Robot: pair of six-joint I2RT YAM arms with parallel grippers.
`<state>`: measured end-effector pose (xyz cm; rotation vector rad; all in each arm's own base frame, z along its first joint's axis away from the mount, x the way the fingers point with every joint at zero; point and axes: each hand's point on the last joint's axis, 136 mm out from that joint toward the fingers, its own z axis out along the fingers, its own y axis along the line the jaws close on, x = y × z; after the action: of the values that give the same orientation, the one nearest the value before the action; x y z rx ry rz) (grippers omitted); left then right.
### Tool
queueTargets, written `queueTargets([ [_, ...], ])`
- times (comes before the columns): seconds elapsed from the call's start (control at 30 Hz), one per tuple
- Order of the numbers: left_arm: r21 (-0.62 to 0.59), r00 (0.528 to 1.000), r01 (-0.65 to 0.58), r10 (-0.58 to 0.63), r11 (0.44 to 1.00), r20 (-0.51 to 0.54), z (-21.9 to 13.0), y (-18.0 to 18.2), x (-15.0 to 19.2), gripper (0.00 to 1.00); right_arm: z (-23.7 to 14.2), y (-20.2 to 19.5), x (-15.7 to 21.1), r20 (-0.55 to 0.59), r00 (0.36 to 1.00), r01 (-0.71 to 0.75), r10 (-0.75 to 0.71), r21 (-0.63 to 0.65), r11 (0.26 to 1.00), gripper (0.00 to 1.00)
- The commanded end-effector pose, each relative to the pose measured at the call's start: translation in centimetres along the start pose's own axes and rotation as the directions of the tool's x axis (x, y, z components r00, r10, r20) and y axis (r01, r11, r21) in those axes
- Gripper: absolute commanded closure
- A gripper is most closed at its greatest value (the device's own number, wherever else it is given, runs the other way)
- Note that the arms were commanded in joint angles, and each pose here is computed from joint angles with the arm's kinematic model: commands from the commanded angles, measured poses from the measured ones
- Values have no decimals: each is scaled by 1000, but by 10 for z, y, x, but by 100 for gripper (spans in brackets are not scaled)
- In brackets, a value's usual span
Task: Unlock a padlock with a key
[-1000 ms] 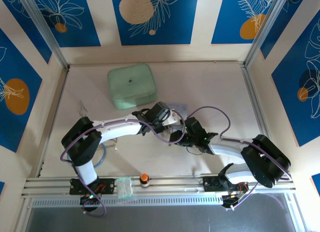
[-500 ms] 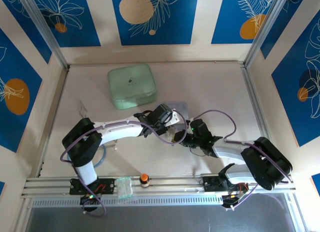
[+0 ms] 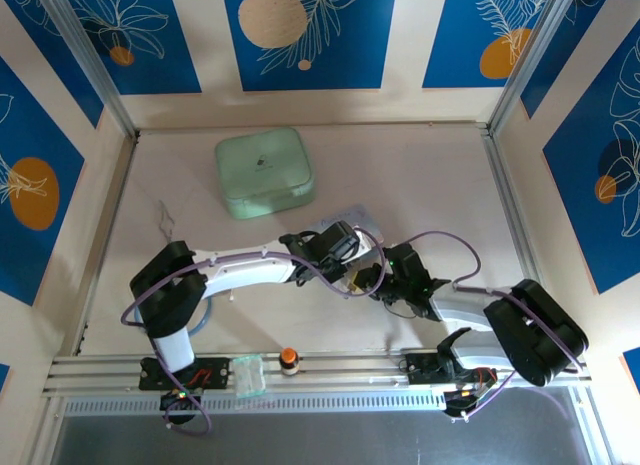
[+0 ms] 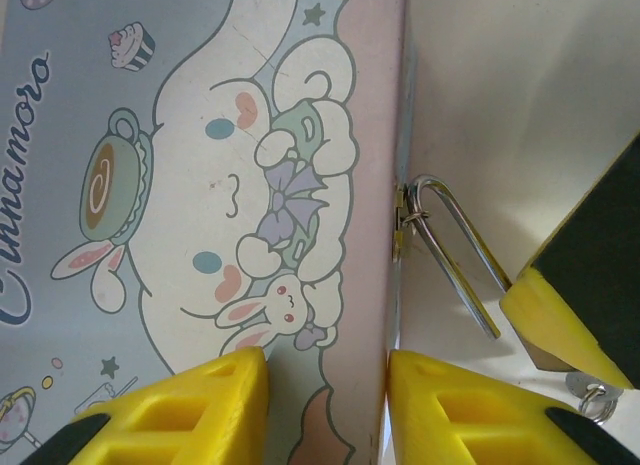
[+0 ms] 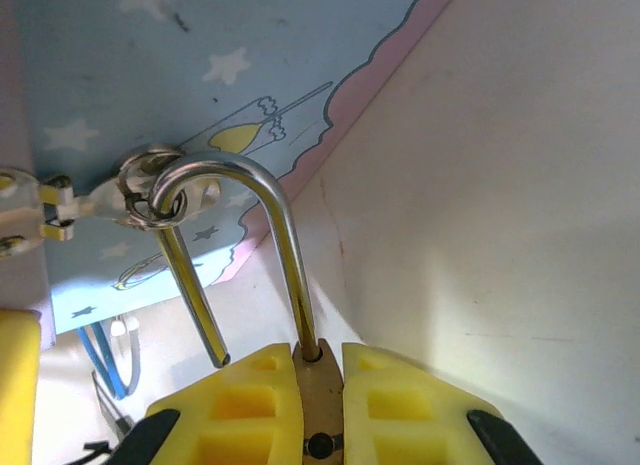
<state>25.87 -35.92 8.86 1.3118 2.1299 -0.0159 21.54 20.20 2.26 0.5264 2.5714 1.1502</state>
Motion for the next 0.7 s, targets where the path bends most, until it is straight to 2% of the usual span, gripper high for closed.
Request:
queueTargets([
  [0.0, 36, 964, -71, 77, 997, -255, 18, -21, 76, 65, -1, -35, 5, -34, 997, -72, 76, 105, 992, 92],
  [0.17, 29, 952, -117, 121, 993, -280, 23, -27, 84, 65, -3, -18, -11, -21, 996, -92, 92, 10, 996, 92],
  [0.43, 11, 945, -132, 129, 991, -302, 29, -27, 98, 65, -15, -17, -23, 10, 995, -95, 95, 9, 995, 93],
  [0.67, 9, 946, -142, 139, 990, -294, 26, -28, 96, 65, -6, -18, -39, -1, 981, -193, 193, -59, 979, 94],
])
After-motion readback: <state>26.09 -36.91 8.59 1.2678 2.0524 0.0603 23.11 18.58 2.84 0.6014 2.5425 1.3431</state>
